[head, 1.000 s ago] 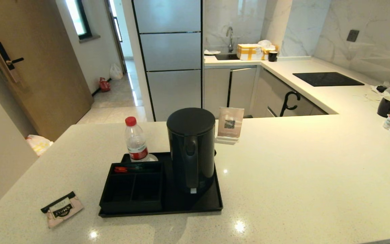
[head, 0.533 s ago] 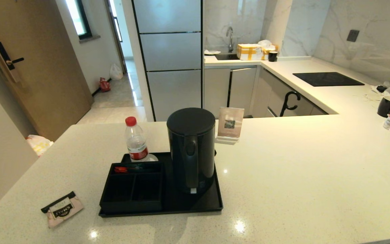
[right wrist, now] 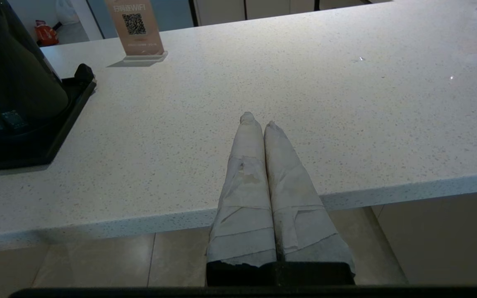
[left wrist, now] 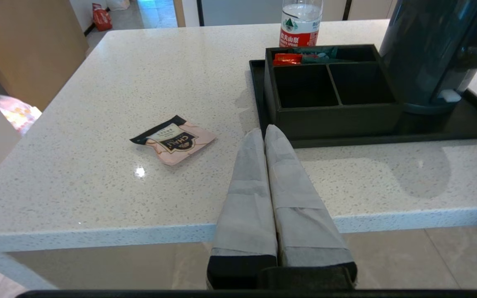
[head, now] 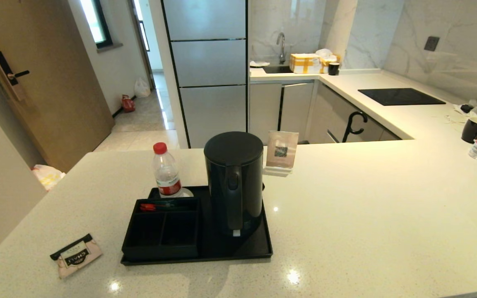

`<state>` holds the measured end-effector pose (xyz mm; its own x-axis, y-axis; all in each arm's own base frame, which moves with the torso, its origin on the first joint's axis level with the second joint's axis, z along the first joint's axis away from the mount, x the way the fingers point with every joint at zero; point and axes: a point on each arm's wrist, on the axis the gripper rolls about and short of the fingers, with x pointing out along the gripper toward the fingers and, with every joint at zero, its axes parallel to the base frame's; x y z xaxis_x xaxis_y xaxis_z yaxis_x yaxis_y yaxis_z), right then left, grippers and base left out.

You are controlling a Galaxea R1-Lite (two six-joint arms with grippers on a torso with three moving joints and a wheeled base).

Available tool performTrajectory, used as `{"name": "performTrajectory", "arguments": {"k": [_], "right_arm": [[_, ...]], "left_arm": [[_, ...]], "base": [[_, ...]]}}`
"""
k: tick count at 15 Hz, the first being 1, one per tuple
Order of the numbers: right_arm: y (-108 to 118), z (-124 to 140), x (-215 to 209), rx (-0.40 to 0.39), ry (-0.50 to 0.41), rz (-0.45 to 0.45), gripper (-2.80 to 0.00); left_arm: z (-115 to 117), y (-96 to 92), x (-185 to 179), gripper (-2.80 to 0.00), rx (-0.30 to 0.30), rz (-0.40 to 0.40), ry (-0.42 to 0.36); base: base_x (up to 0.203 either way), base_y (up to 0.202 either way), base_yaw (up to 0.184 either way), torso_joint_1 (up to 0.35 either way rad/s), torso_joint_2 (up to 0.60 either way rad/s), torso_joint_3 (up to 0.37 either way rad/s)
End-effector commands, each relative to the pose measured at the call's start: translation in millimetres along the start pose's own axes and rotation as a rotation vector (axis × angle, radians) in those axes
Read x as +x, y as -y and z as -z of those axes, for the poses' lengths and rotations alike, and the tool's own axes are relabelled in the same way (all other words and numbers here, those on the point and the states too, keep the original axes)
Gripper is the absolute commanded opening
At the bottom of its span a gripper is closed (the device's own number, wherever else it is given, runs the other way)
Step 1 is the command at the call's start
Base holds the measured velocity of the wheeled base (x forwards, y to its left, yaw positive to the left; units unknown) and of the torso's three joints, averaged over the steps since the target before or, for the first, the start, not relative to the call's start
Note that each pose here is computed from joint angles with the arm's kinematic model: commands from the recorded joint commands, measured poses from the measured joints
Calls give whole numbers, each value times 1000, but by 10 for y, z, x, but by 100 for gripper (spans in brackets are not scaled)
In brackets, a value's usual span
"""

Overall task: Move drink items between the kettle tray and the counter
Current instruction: Pick up the kettle

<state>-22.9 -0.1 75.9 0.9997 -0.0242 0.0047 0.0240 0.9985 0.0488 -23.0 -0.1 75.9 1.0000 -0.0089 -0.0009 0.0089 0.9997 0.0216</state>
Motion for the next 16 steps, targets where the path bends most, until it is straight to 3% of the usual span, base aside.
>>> {"name": "performTrajectory", "arguments": {"k": [1,16], "right_arm": [[0,-1,1,0,0,0,-280],[0,-1,1,0,0,0,-280]], "left_arm": [[5,0,1,-280,6,-1,-2],[5,0,1,-280,4,-1,-2]], "base": [[0,0,0,0,0,0],[0,0,0,0,0,0]]}}
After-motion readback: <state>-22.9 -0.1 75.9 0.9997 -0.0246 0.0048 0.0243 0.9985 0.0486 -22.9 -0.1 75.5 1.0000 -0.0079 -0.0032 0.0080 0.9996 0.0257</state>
